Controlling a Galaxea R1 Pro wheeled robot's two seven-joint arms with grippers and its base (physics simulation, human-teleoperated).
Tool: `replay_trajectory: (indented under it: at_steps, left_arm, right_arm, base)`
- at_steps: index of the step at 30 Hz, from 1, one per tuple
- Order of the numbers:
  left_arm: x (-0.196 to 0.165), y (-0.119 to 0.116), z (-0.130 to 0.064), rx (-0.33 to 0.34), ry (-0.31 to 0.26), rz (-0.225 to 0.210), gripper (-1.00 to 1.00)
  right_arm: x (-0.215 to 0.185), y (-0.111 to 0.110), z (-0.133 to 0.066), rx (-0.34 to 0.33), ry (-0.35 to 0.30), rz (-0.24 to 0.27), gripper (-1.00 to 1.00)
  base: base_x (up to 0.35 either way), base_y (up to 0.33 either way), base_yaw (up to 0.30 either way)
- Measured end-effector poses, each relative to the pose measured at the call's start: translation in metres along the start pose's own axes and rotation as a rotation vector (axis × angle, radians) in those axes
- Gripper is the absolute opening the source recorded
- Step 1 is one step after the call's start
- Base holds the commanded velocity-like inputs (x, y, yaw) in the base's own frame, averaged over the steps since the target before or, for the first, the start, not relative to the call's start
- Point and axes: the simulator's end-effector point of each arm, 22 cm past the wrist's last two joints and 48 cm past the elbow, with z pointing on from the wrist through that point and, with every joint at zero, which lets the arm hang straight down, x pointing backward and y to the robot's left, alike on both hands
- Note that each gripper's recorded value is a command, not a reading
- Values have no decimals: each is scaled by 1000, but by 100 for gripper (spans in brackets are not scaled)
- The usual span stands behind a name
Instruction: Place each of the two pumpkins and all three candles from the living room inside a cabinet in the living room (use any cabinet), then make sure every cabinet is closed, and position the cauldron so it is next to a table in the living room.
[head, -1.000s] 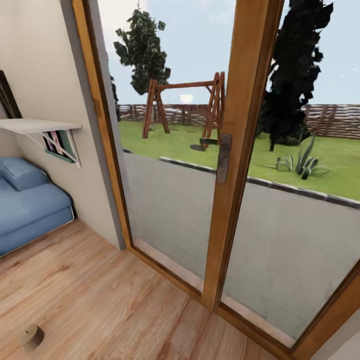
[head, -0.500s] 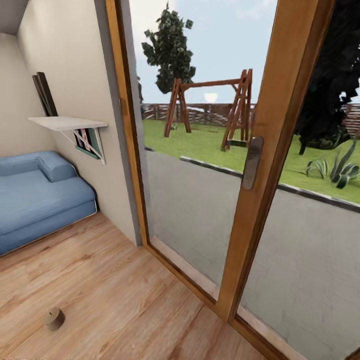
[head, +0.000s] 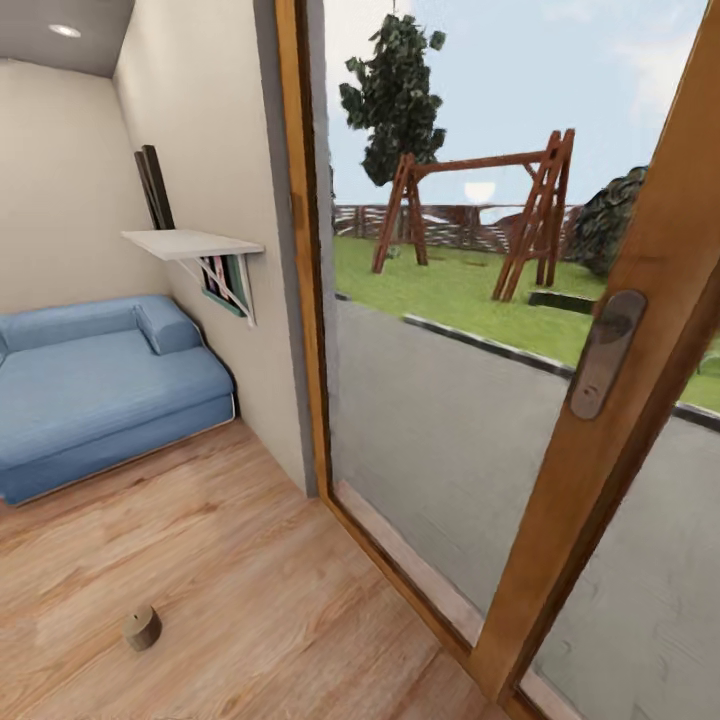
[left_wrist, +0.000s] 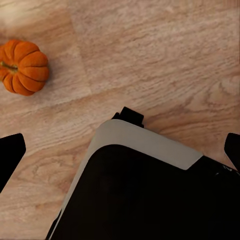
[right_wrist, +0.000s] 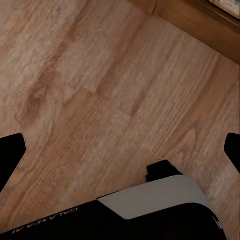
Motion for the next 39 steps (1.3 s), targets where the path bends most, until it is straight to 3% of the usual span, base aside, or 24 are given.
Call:
replay_trajectory:
  at_steps: [28,39]
  left_arm:
    - [4,1,1,-4,10,2,100]
    - [6,2,1,-5,14,3,100]
  right_arm:
    - [4,-1,0,3,10,-2,100]
    - [6,-2,0,4,13,-3,100]
  base:
    - [29,0,282]
    - [229,-8,282]
